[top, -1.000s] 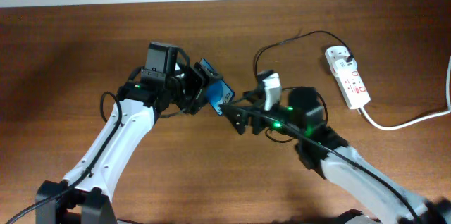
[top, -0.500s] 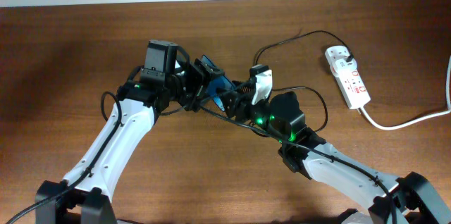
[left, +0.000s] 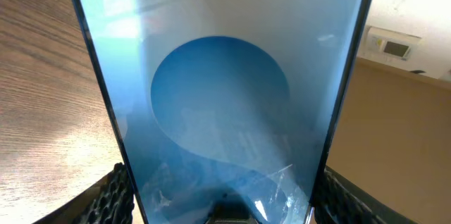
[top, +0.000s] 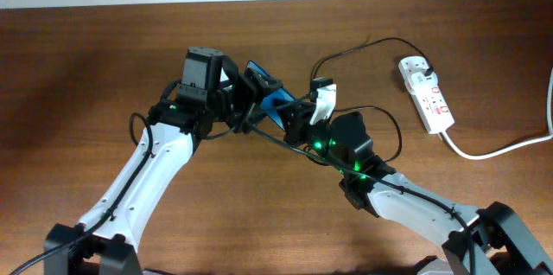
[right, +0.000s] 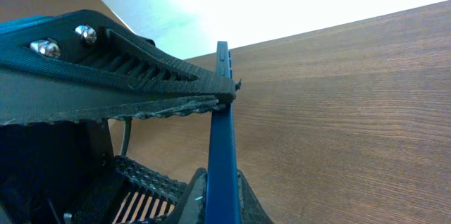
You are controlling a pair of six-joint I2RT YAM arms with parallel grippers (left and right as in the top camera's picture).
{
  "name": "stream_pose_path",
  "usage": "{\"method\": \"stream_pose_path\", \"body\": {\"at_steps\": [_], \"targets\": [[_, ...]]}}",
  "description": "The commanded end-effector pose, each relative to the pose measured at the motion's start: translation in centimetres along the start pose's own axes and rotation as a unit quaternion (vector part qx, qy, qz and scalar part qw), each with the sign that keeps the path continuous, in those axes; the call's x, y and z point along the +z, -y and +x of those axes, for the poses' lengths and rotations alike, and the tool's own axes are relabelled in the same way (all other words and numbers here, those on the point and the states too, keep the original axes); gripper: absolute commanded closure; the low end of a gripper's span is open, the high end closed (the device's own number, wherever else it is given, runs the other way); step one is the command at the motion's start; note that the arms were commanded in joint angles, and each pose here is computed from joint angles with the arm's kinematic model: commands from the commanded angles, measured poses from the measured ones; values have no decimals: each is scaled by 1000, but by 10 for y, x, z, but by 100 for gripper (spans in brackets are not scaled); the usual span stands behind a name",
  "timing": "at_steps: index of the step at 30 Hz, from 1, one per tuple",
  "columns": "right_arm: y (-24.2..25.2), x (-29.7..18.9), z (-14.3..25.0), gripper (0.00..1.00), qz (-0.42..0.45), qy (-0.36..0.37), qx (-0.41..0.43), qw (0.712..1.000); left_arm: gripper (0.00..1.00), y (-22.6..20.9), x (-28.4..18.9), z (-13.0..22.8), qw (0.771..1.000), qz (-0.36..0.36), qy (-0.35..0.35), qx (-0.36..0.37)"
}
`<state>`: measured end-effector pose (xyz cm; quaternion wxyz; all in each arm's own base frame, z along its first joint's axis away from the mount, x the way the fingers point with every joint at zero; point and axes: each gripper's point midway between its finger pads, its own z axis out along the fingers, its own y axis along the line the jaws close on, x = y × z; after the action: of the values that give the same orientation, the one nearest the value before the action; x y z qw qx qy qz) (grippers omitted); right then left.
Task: Plug charger to phone and switch on socket
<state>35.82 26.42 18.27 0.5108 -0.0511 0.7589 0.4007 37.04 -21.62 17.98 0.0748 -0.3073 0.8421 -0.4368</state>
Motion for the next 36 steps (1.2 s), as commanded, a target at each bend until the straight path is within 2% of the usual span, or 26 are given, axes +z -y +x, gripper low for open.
{"method": "stream_pose_path", "body": {"at_steps": [1,3,4,5,6,7,9,11,15,17,20,22,23,25,26,28,31,33,35,36], "targets": [[-27,1,-6,96,-56,2,-10,998,61,12,-5,6,1000,12,-4,11],[-32,0,-6,96,-69,-1,14,998,57,11,-6,3,1000,10,5,11],[-32,-1,-7,96,-70,-1,33,997,49,13,-6,1,1000,12,8,12],[-34,-1,-11,96,-74,4,48,996,37,16,-6,0,1000,20,10,17],[-37,-2,-15,96,-81,10,81,993,7,22,-6,-1,999,30,14,24],[-37,-2,-17,96,-80,13,106,991,1,24,-6,-2,999,34,15,27],[-32,-3,-21,96,-76,13,160,984,1,27,-7,-3,998,40,17,47],[-17,-5,-33,96,-70,20,241,968,1,40,-12,-4,993,62,29,101],[28,-15,-29,96,-37,-32,388,921,1,63,-58,-4,961,88,83,247],[27,-25,-26,96,-65,-81,407,908,1,48,-79,1,954,45,108,277],[22,-40,-23,96,-105,-138,417,892,1,29,-119,32,941,11,106,321],[17,-44,-19,96,-118,-159,417,887,1,5,-167,56,933,-23,138,333],[14,-46,-17,96,-124,-168,416,885,1,-5,-201,77,925,-16,162,342],[9,-49,-14,96,-135,-183,414,881,1,-15,-231,100,918,10,184,352],[6,-50,-13,96,-139,-189,413,880,1,-31,-235,102,926,0,195,324],[3,-52,-11,96,-146,-200,412,877,1,-57,-214,97,943,-19,178,280],[3,-52,-9,96,-145,-204,414,875,1,-61,-165,82,960,21,147,236],[13,-50,0,96,-114,-207,438,868,1,-79,-127,66,984,12,121,130],[20,-47,-1,96,-98,-194,443,870,1,-71,-101,60,993,35,87,77],[23,-46,-2,96,-93,-187,444,871,1,-68,-86,56,997,40,62,28]]}}
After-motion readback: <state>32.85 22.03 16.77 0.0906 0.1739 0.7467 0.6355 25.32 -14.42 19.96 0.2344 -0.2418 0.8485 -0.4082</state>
